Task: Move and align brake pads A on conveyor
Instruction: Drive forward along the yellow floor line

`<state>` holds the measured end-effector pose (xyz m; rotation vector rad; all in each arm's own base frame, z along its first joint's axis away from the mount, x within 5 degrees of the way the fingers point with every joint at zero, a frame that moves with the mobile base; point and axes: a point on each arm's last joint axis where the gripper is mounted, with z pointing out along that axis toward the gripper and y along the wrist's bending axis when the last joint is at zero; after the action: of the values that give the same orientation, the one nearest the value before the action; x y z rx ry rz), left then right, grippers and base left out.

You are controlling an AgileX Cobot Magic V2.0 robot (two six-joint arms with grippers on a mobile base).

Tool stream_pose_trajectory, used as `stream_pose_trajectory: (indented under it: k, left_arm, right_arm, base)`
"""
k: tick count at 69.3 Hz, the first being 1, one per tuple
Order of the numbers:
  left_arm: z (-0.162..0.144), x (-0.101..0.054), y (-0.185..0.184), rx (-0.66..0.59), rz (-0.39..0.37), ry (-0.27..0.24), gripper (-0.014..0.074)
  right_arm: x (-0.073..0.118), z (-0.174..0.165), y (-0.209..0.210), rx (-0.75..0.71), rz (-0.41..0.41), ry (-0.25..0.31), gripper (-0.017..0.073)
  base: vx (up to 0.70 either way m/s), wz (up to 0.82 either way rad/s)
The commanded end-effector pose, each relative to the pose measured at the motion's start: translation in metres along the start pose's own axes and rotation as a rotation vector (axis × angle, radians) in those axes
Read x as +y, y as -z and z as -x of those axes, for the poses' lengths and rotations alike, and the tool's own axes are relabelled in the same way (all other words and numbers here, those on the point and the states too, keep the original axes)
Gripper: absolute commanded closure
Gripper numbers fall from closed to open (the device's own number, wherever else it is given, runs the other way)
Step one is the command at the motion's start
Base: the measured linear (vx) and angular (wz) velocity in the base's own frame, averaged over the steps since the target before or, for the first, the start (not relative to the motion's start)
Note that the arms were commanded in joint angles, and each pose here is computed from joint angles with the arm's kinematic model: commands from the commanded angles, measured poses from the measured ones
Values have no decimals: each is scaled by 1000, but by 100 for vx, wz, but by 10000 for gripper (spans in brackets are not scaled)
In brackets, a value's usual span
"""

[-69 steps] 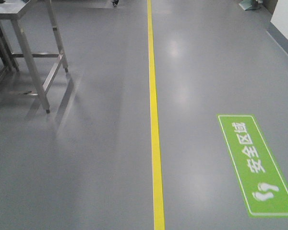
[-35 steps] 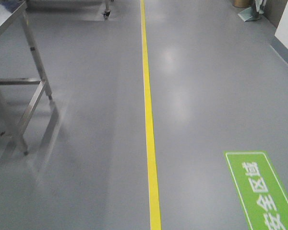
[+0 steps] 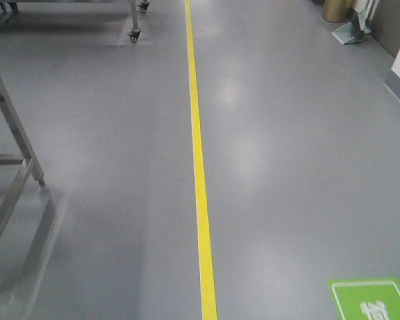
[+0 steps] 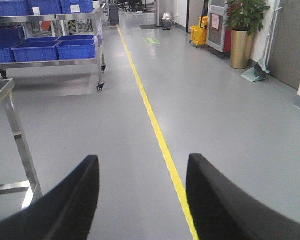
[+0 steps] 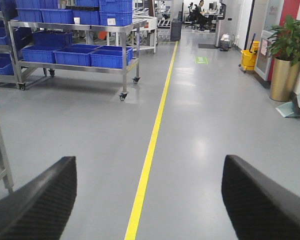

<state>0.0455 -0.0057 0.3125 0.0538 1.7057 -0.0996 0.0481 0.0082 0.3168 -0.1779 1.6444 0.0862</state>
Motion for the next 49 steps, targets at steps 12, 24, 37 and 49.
stream_pose_trajectory:
  k: [12, 24, 37, 49]
  left_arm:
    - [14, -1, 1, -85, -4, 13, 206]
    - [14, -1, 1, -85, -4, 13, 206]
    - [14, -1, 1, -85, -4, 13, 206]
    - [14, -1, 1, -85, -4, 13, 206]
  right_arm:
    - [-1, 13, 0, -85, -12, 10, -3]
    - [-1, 13, 0, -86, -12, 9, -3]
    - [-1, 13, 0, -86, -12, 9, -3]
    - [-1, 13, 0, -86, -12, 9, -3]
  base:
    - [76, 5]
    - [73, 5]
    - [72, 3]
    - [69, 0]
